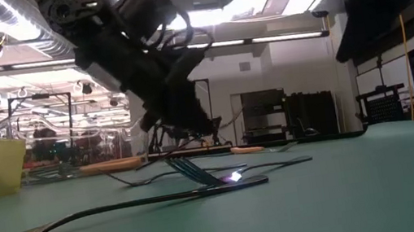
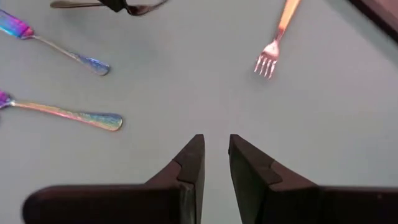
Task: Sort silverware by color (type)
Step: Put the black fork in the bottom transparent bin
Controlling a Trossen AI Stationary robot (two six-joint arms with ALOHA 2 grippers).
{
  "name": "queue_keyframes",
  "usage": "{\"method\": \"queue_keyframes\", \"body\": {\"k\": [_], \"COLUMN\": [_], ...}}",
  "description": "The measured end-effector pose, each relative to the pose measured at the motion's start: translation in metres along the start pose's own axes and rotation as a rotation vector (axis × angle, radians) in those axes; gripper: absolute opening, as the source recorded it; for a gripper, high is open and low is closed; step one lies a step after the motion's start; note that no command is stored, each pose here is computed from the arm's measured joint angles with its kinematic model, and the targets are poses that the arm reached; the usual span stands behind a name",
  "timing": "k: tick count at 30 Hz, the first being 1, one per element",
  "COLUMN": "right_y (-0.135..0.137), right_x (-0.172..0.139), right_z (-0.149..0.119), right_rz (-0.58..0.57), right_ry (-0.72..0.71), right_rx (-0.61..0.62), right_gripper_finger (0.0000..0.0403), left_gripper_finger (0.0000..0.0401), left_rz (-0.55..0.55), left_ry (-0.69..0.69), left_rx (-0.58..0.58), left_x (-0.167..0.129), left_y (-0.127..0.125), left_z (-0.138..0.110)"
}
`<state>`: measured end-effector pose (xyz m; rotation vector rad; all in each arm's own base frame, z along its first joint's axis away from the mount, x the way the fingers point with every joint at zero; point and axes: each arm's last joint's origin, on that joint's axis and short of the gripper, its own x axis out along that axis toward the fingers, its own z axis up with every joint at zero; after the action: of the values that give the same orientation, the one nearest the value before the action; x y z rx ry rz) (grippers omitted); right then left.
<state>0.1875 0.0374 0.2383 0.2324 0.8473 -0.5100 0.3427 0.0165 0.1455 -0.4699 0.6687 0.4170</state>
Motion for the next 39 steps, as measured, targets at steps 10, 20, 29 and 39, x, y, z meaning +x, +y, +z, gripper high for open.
{"method": "queue_keyframes", "body": {"k": [10,20,29,39], "right_y": [0.008,0.015,0.023,0.041], "right_x": [0.030,0.040,0.044,0.062], "right_z": [-0.014,-0.012,0.002,0.012], "right_rz": [0.107,0.140,0.108,0.135], "right_ry": [-0.154,-0.304,-0.482,-0.627], "right_rx": [0.155,0.242,0.355,0.453], "right_gripper_finger": [0.0062,0.0062,0.0062,0.0062], "left_gripper_finger": [0.0008,0.0008,0.0008,0.0008], "left_rz": [-0.102,-0.189,-0.150,-0.083], "left_ry": [-0.232,-0.429,-0.585,-0.662], "left_rx": [-0.054,-0.087,-0.123,-0.131], "left_x": [-0.004,-0.012,-0.018,-0.021], "left_y": [-0.012,-0.020,-0.022,-0.021], "left_z": [0.022,0.041,0.051,0.055]}}
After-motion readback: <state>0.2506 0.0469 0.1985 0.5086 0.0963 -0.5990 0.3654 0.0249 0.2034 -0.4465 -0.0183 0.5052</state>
